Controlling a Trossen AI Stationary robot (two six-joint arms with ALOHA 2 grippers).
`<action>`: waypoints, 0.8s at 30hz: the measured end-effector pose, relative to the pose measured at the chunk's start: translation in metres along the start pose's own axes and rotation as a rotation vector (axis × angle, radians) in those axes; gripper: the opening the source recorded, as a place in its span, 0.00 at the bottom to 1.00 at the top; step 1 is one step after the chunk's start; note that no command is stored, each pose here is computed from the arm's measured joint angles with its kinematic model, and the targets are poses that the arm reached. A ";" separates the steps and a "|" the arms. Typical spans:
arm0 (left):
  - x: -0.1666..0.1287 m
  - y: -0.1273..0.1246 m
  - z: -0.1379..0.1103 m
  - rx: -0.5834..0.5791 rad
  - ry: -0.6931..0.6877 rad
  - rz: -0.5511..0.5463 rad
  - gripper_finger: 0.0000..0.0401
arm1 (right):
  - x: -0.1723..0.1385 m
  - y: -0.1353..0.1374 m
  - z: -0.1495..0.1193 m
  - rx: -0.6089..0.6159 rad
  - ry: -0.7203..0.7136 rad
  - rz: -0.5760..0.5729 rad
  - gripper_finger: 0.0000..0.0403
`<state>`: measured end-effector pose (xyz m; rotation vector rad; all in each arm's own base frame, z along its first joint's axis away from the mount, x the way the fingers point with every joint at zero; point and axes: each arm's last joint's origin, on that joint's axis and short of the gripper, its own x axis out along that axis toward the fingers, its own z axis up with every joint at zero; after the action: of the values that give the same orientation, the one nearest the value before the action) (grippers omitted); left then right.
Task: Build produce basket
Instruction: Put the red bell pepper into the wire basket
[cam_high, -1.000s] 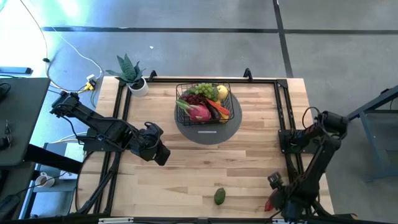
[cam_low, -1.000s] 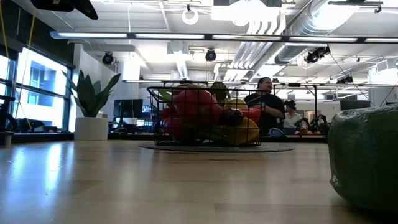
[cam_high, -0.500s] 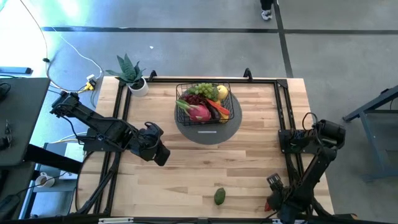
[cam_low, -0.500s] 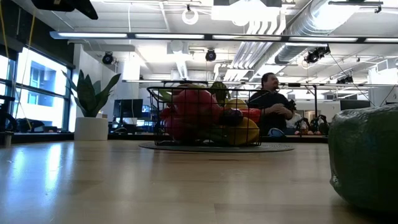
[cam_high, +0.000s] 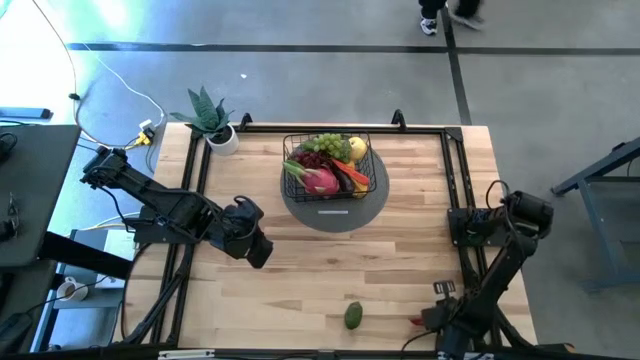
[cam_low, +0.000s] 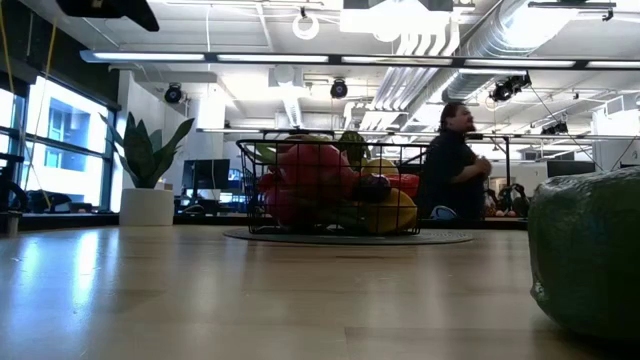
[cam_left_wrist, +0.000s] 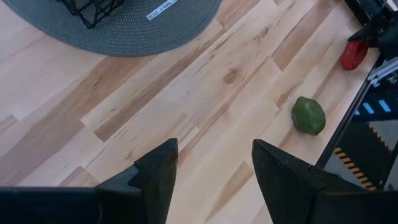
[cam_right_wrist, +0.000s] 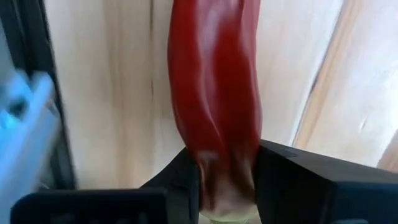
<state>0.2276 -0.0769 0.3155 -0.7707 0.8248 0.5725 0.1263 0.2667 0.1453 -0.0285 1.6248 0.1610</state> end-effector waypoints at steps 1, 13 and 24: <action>0.000 0.000 0.000 0.012 0.000 0.000 0.49 | -0.002 0.000 0.004 0.031 -0.005 0.006 0.19; 0.000 0.000 0.000 0.222 -0.001 0.001 0.49 | -0.029 -0.014 0.055 0.364 -0.132 0.060 0.19; 0.000 0.000 0.001 0.415 -0.018 0.011 0.49 | -0.063 -0.050 0.113 0.626 -0.350 0.050 0.20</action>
<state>0.2277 -0.0763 0.3157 -0.3808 0.8949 0.3974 0.2482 0.2255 0.1982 0.4948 1.2675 -0.2951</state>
